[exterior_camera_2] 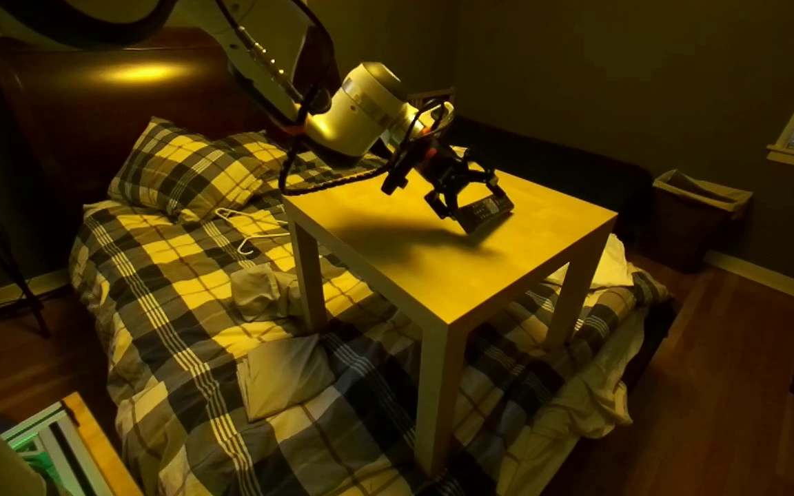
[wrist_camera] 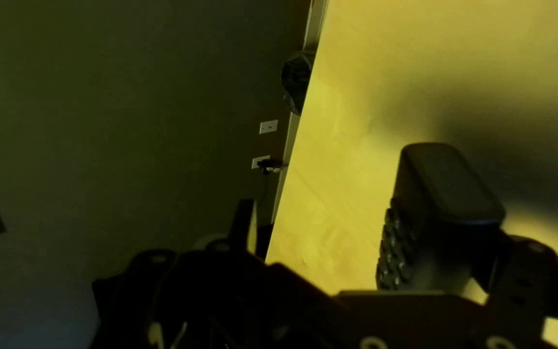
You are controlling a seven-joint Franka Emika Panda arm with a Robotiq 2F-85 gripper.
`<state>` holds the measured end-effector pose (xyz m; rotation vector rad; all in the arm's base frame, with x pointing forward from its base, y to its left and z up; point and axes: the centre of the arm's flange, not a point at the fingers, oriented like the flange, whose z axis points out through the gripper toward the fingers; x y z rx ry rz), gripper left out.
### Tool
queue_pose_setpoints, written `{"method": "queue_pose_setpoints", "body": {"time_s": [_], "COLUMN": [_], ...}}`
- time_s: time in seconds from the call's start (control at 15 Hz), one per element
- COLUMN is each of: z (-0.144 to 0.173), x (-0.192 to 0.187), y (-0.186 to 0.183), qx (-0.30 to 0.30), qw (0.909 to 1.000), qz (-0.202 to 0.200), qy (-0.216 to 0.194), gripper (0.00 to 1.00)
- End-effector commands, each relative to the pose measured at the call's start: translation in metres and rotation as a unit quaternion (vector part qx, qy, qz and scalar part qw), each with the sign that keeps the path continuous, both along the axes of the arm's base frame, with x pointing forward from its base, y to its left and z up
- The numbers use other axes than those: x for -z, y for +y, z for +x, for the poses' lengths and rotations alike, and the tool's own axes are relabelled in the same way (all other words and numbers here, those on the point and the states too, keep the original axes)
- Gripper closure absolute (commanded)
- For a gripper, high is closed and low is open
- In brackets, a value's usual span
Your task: Flip the remote control over
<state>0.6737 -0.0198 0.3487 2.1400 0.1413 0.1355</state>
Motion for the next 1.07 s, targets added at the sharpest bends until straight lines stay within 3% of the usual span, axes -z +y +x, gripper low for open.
{"method": "queue_pose_setpoints", "body": {"time_s": [0.0, 0.33, 0.53, 0.67, 0.8, 1.0], "z": [-0.008, -0.008, -0.008, -0.005, 0.000, 0.011], "x": [-0.019, -0.026, -0.030, -0.046, -0.066, -0.098], "y": [-0.002, -0.005, -0.006, -0.009, -0.017, -0.038], "qx": [-0.014, -0.032, -0.033, -0.017, -0.003, 0.017], "qw": [0.9984, 0.9880, 0.9800, 0.9686, 0.9576, 0.9327], "qz": [0.041, 0.115, 0.164, 0.214, 0.266, 0.345], "qy": [0.035, 0.098, 0.108, 0.126, 0.110, 0.102], "gripper": [0.00, 0.00, 0.00, 0.00, 0.00, 0.00]}}
